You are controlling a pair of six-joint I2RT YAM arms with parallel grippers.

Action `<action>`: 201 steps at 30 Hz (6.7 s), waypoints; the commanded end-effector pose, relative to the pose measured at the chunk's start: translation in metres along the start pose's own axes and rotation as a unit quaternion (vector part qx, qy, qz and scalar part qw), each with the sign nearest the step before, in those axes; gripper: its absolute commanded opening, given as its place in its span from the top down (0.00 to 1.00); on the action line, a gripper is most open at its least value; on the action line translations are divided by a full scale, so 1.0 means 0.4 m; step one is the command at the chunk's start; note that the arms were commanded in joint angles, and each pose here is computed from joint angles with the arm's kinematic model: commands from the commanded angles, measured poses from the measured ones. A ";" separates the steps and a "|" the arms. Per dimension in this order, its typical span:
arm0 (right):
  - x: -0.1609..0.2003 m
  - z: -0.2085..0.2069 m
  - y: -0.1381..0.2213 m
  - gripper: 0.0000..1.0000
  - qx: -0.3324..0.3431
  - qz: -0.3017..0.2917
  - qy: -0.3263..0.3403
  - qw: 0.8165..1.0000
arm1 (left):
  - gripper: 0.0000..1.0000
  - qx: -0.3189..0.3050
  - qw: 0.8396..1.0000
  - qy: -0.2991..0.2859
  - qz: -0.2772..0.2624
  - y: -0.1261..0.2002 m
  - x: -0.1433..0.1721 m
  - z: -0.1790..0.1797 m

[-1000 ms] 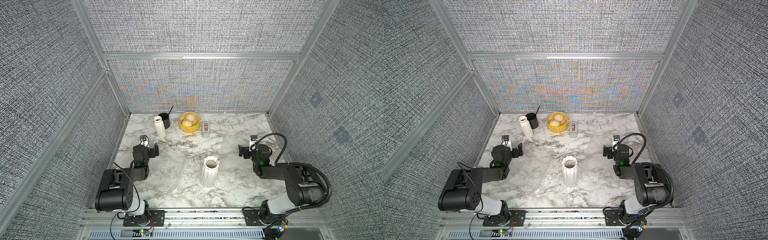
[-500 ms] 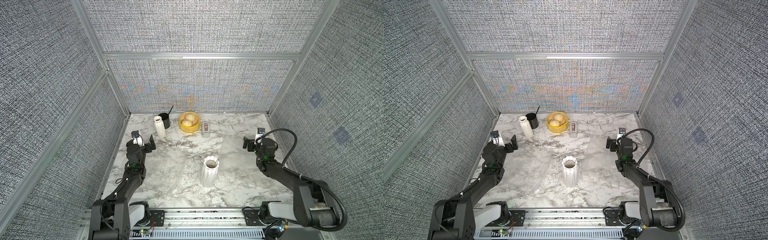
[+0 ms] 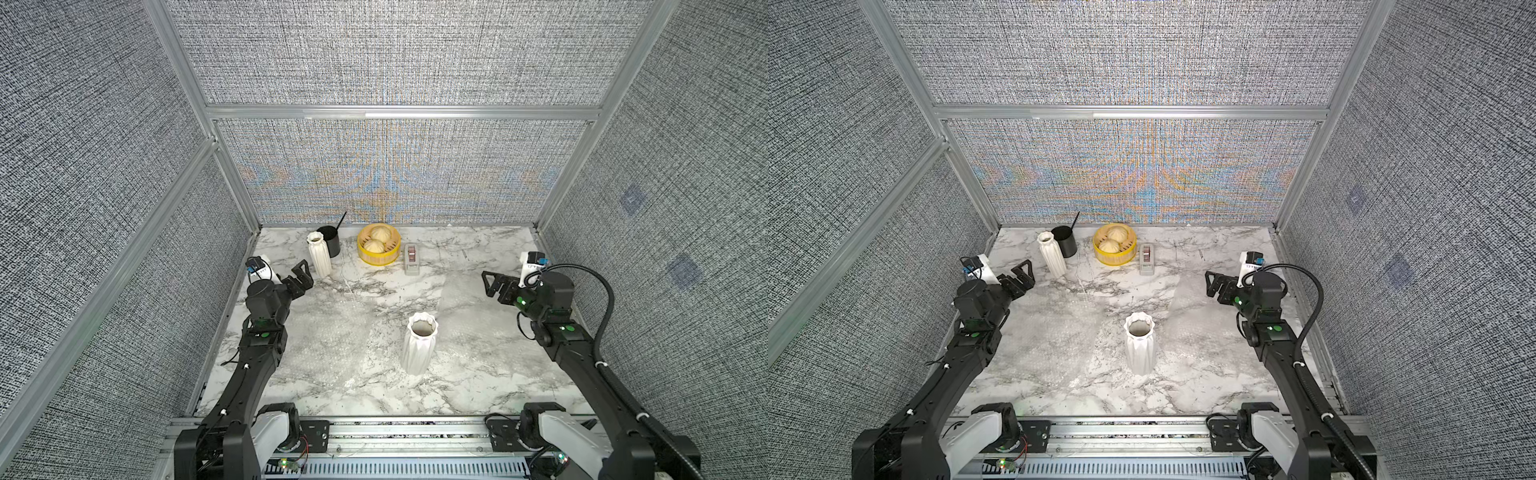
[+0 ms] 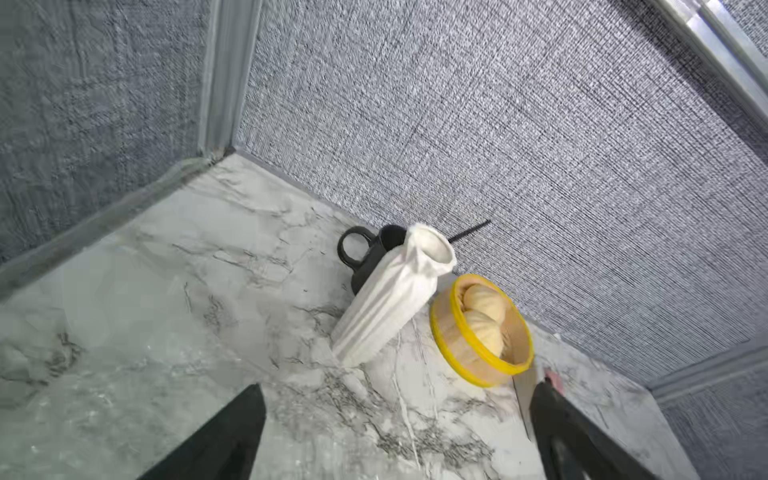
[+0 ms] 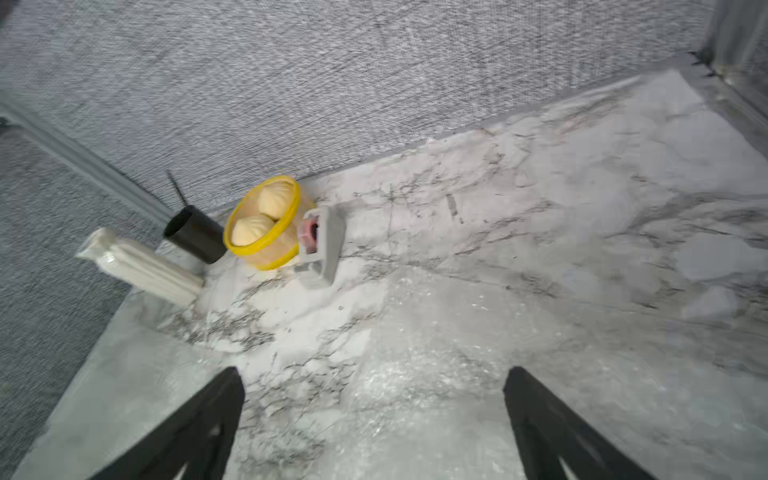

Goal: Wrap vases in bubble wrap
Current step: Pick up the vase from the center of the board, then move the bubble wrap to the center of the board.

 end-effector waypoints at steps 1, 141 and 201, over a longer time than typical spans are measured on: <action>0.016 0.065 0.022 0.01 -0.058 0.026 0.022 0.998 | 0.01 0.015 0.997 0.031 0.067 0.001 0.042 -0.015; 0.052 0.020 0.054 0.95 -0.013 0.213 -0.052 0.976 | 0.70 -0.044 0.814 -0.148 0.560 -0.169 0.976 -0.417; 0.183 0.356 -0.268 0.93 -0.137 0.484 -0.031 0.864 | 0.61 -0.128 0.894 -0.054 0.425 0.065 0.666 -0.186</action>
Point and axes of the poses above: each gripper's point midway between its finger pads, its own y axis back along the fingers, its own z axis along the line the jaws close on, x = y × z, the point moved 8 cm from there along y, back along the fingers, and after that the axes turned 14 degrees about y, right-handed, at the moved point
